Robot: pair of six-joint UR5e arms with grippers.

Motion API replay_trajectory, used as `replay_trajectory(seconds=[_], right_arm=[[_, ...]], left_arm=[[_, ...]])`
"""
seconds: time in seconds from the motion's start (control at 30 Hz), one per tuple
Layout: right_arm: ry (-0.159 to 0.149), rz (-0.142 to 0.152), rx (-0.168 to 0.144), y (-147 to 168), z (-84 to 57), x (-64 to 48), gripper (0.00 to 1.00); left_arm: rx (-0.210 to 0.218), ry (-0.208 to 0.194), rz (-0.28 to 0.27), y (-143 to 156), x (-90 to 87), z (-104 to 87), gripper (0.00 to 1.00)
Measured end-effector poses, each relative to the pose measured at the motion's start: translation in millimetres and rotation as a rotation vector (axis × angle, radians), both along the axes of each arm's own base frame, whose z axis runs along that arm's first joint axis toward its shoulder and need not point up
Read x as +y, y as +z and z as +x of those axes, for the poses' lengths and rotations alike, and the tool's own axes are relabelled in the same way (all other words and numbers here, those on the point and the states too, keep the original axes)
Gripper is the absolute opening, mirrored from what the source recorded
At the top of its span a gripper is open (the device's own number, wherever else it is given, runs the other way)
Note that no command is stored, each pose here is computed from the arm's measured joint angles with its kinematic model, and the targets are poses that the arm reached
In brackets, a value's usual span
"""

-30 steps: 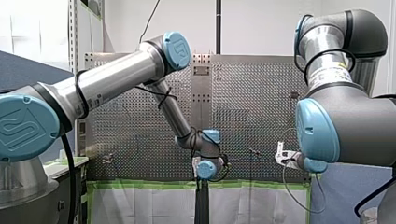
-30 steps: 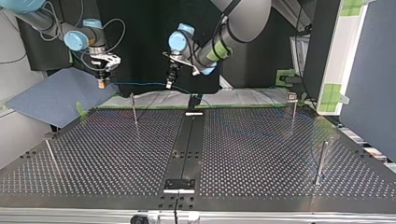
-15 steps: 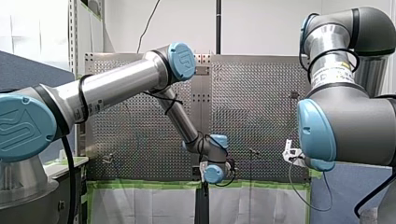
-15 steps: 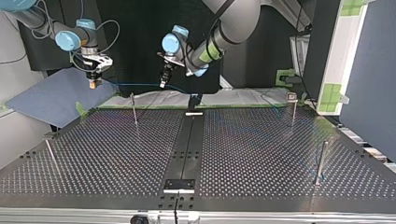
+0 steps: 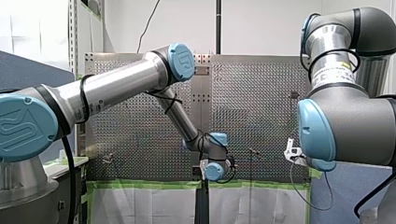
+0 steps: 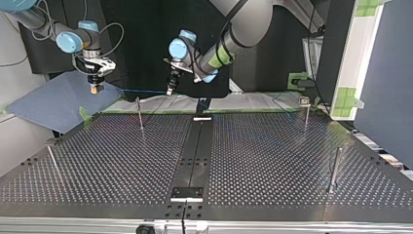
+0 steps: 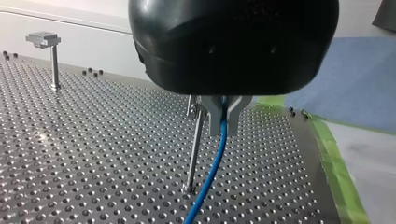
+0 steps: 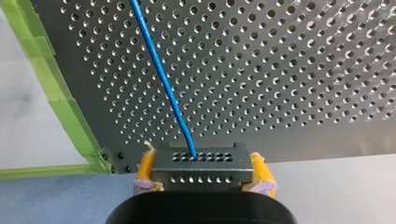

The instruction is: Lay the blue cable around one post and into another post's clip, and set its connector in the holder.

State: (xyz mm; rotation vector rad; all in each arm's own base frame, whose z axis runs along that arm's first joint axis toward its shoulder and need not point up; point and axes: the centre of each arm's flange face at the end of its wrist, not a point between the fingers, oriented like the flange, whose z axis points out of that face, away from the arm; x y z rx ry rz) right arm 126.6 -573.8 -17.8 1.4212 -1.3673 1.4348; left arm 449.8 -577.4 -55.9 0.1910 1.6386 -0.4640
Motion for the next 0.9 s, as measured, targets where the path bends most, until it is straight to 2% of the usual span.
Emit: replay_trajectory(seconds=[0.13, 0.3, 0.53, 0.63, 0.8, 0.9], right_arm=[[0.004, -0.008, -0.006, 0.4, 0.2, -1.0, 0.0], [0.017, -0.021, -0.031, 2.2, 1.2, -4.7, 0.0], [0.034, -0.026, -0.046, 1.6, 3.3, -9.5, 0.0], [0.055, -0.018, -0.057, -4.2, 5.5, -12.3, 0.0], [0.097, 0.027, -0.073, -24.2, 8.4, -11.7, 0.0], [0.119, 0.04, -0.076, -29.9, 9.5, -10.9, 0.0]], left_arm=[[-0.003, 0.003, -0.006, 2.1, 0.0, 3.8, 0.0], [-0.003, 0.003, -0.007, 2.4, -0.3, 4.7, 0.0], [-0.005, -0.002, -0.009, 3.2, -2.4, 2.9, 0.0], [-0.005, -0.003, -0.009, 2.9, -2.8, 2.4, 0.0], [-0.004, -0.004, -0.009, 3.1, -2.9, 2.2, 0.0], [-0.004, -0.003, -0.01, 2.9, -2.8, 2.3, 0.0]])
